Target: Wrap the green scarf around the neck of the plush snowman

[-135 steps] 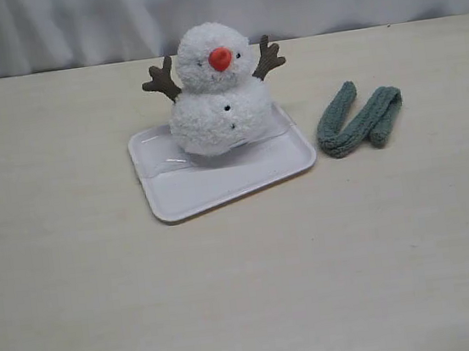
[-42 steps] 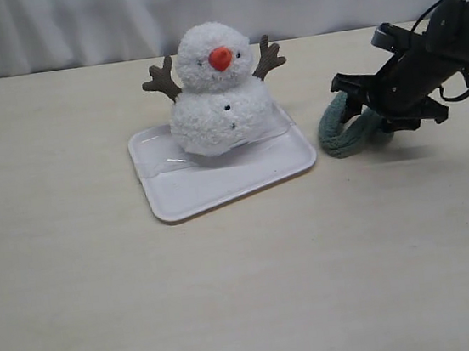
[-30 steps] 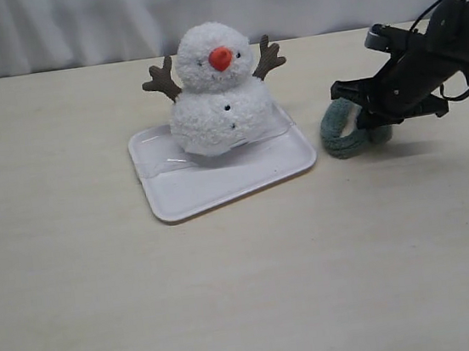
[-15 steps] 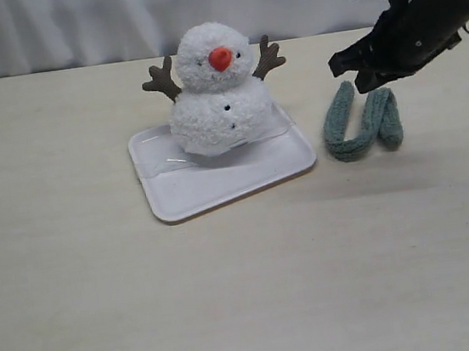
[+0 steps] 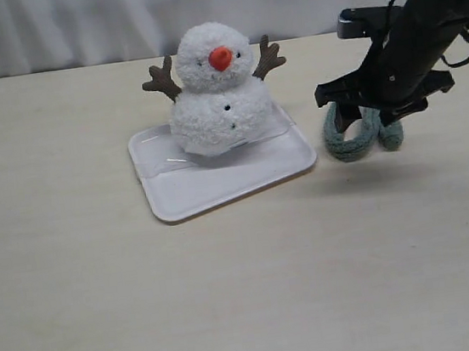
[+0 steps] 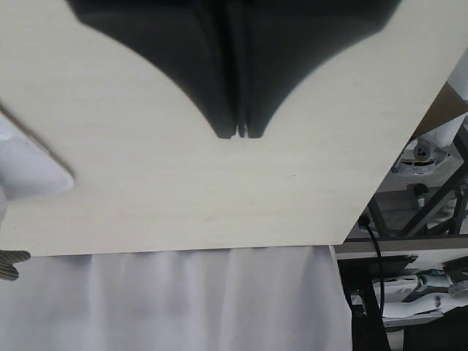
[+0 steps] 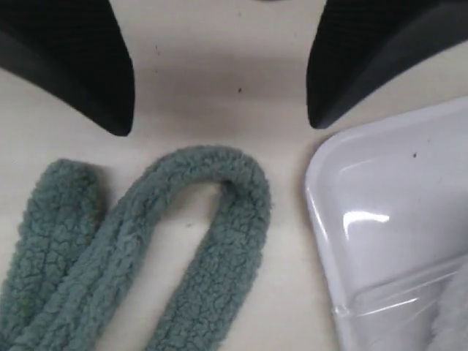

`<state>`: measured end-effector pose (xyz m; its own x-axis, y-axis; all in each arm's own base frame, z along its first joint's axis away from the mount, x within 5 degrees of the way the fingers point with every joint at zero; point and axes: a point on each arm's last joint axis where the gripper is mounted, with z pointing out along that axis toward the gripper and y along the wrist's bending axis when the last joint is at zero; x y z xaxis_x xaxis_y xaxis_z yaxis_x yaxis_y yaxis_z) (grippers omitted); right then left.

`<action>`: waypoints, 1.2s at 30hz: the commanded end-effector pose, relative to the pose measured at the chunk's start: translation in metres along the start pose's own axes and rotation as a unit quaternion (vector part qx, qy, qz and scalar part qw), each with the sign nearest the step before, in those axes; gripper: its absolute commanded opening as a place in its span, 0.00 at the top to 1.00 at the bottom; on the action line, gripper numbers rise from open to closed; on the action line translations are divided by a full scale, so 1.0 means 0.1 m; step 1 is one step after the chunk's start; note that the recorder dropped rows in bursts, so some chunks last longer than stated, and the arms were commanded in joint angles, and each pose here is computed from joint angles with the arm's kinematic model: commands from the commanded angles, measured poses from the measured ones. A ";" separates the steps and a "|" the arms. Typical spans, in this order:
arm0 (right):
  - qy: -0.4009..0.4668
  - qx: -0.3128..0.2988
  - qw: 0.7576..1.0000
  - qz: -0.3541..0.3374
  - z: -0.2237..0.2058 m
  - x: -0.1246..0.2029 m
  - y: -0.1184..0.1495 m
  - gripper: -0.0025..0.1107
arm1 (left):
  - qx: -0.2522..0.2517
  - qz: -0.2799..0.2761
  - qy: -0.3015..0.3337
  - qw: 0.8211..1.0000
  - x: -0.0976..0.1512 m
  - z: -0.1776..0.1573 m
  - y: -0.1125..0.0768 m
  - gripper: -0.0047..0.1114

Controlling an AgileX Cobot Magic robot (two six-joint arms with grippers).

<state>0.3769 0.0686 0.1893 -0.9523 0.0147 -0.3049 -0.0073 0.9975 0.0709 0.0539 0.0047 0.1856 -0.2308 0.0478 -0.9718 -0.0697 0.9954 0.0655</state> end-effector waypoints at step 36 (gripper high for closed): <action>0.040 0.029 0.999 0.022 0.86 -0.11 -0.31 0.50 | 0.000 0.001 -0.005 1.000 0.00 0.00 0.00 0.96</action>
<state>0.4154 0.0459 0.1130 -0.9648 0.0852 -0.2487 0.0724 0.9956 0.0599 0.0539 0.0047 0.1856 -0.2308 0.0478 -0.9718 -0.0697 0.9954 0.0655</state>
